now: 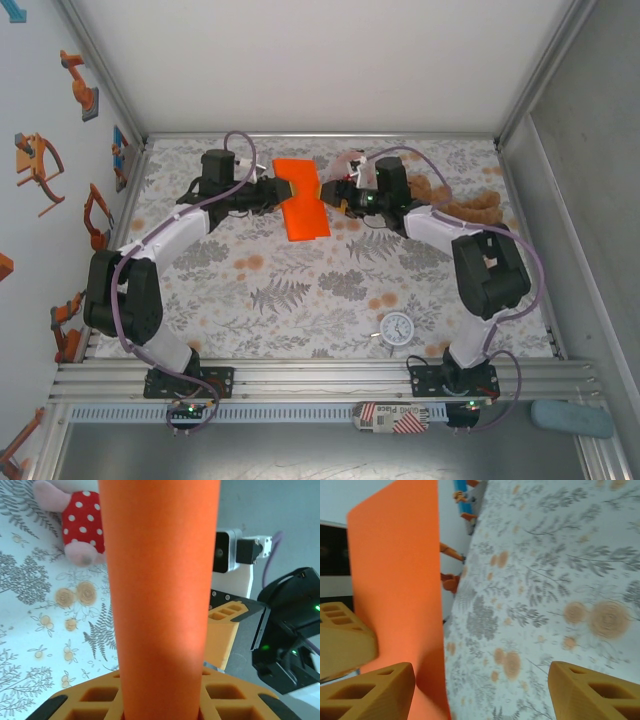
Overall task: Fold a paper plane with a square sheet of paper (pick it up from the middle)
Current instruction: First fold in half a square sheet of paper at the center of the table.
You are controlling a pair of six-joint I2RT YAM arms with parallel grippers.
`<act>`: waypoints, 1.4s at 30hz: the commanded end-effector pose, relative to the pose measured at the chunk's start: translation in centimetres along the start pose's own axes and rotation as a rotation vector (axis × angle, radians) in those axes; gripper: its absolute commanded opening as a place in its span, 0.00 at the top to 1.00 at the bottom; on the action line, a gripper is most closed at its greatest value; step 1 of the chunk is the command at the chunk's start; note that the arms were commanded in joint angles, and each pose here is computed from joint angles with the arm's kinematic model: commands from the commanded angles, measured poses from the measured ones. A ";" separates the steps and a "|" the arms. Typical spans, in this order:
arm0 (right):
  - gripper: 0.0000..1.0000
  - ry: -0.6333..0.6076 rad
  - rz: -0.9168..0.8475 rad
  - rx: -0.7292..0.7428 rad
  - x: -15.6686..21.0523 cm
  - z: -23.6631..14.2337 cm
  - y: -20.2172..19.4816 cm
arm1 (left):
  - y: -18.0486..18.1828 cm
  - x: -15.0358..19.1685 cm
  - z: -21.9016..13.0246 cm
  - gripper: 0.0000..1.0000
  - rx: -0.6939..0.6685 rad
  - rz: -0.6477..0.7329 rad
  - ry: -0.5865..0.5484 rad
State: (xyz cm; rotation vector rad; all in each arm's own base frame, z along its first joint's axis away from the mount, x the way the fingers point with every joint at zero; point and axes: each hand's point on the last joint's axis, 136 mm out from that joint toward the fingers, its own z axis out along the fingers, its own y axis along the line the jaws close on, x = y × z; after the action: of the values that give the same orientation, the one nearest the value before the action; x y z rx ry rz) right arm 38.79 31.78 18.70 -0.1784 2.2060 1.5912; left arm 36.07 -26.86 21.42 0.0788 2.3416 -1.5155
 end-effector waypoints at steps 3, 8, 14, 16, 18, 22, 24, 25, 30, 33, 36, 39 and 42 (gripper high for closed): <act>0.36 0.039 -0.023 -0.186 -0.5 0.4 3.8 | -2.3 -0.4 -0.5 0.72 0.073 0.019 0.018; 0.50 0.037 -0.038 -0.180 -0.4 0.1 4.1 | -1.5 -0.1 -0.3 0.72 0.054 0.004 0.037; 0.72 0.036 -0.059 -0.100 -0.1 -0.4 3.6 | -0.4 0.2 -0.2 0.72 0.025 -0.012 0.052; 0.76 0.035 -0.067 -0.080 0.0 -0.6 3.5 | -0.3 0.3 -0.2 0.72 0.021 -0.014 0.056; 0.81 0.036 -0.075 -0.085 0.1 -0.8 3.9 | -0.1 0.3 -0.1 0.72 0.018 -0.016 0.058; 0.84 0.045 -0.081 -0.113 0.2 -1.1 4.8 | 0.2 0.4 0.0 0.72 0.014 -0.023 0.064; 0.84 0.045 -0.085 -0.118 0.2 -1.2 5.1 | 0.3 0.4 0.0 0.72 0.011 -0.027 0.064; 0.84 0.047 -0.087 -0.121 0.3 -1.3 5.2 | 0.4 0.4 0.0 0.72 0.010 -0.027 0.064; 0.85 0.054 -0.089 -0.123 0.5 -1.4 5.4 | 0.6 0.4 0.1 0.71 0.009 -0.033 0.066; 0.93 0.058 -0.088 -0.098 0.7 -1.4 5.0 | 0.7 0.4 0.2 0.70 0.009 -0.038 0.067; 1.00 0.044 -0.093 -0.043 0.6 -1.6 4.5 | 0.9 0.3 0.1 0.62 -0.006 -0.043 0.058; 1.00 0.022 -0.092 0.071 0.5 -2.3 3.1 | 2.5 0.3 -0.3 0.45 -0.082 -0.060 0.018; 1.00 0.006 -0.091 0.180 0.6 -3.5 1.9 | 5.4 0.2 -1.2 0.32 -0.211 -0.080 -0.044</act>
State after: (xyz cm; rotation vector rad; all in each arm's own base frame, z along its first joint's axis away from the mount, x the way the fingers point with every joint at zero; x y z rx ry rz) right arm 36.56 30.66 19.48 -0.2195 2.2938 1.4908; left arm 36.48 -25.60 18.54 -0.0200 2.4481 -1.4381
